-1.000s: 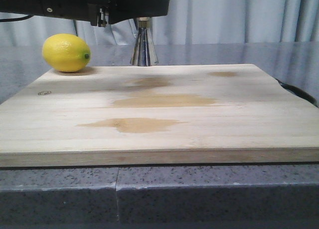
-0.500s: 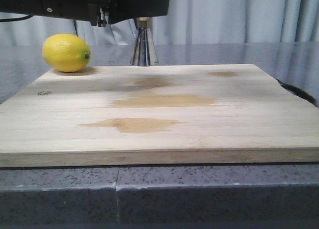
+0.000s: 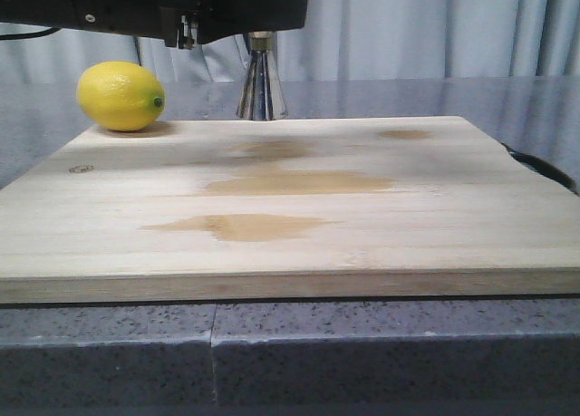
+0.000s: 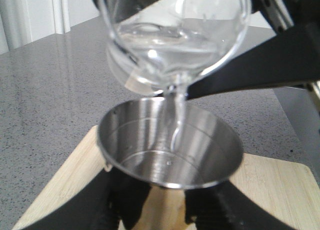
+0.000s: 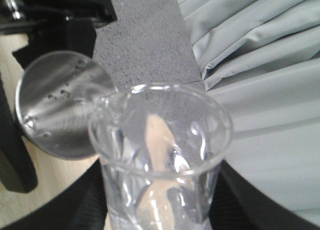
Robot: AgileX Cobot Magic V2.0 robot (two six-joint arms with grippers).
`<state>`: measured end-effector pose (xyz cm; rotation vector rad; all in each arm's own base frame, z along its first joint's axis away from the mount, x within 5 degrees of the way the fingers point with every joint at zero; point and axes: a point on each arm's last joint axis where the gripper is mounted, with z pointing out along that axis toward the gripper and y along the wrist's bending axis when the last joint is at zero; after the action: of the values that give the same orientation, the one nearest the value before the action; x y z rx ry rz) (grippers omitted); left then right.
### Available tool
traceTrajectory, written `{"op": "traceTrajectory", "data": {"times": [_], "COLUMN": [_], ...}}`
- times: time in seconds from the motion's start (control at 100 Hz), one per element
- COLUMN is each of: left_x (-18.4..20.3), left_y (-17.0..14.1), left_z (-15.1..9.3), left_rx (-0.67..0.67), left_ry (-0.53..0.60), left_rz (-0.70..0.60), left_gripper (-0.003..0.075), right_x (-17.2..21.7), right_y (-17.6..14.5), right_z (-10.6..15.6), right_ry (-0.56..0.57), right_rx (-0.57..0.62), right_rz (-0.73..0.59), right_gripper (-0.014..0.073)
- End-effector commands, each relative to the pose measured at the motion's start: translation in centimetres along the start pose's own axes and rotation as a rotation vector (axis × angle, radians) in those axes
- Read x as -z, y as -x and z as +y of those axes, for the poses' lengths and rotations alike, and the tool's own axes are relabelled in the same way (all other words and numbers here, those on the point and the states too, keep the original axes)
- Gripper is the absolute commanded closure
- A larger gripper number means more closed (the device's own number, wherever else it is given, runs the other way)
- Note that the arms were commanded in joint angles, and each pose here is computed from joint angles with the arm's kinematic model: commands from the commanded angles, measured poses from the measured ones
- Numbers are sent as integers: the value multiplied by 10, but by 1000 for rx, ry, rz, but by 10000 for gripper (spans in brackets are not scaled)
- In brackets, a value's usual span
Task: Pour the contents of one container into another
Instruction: 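Tilt the beaker with the right gripper, pouring liquid into the jigger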
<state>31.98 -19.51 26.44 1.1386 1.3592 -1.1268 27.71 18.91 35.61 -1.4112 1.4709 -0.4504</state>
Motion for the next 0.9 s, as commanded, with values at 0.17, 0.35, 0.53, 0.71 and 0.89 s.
{"op": "traceTrajectory", "data": {"times": [0.17, 0.35, 0.53, 0.71, 0.89], "left_x": [1, 1, 1, 1, 1], "left_y": [33, 33, 33, 33, 33], "left_z": [-11, -11, -11, -11, -11], "left_rx": [-26, -26, -26, -26, -26], "left_ry": [-56, -56, -56, -56, -56], "left_rz": [-149, -149, -149, -149, -149], "left_gripper": [459, 459, 459, 459, 459], "right_x": [17, 18, 18, 18, 18], "right_y": [12, 14, 15, 15, 15], "right_z": [-24, -26, -27, -28, -29], "right_ry": [-131, -151, -167, -177, -186], "right_rx": [105, 139, 167, 199, 227], "right_rz": [-83, -102, -115, -110, -105], "right_gripper": [325, 325, 325, 325, 325]}}
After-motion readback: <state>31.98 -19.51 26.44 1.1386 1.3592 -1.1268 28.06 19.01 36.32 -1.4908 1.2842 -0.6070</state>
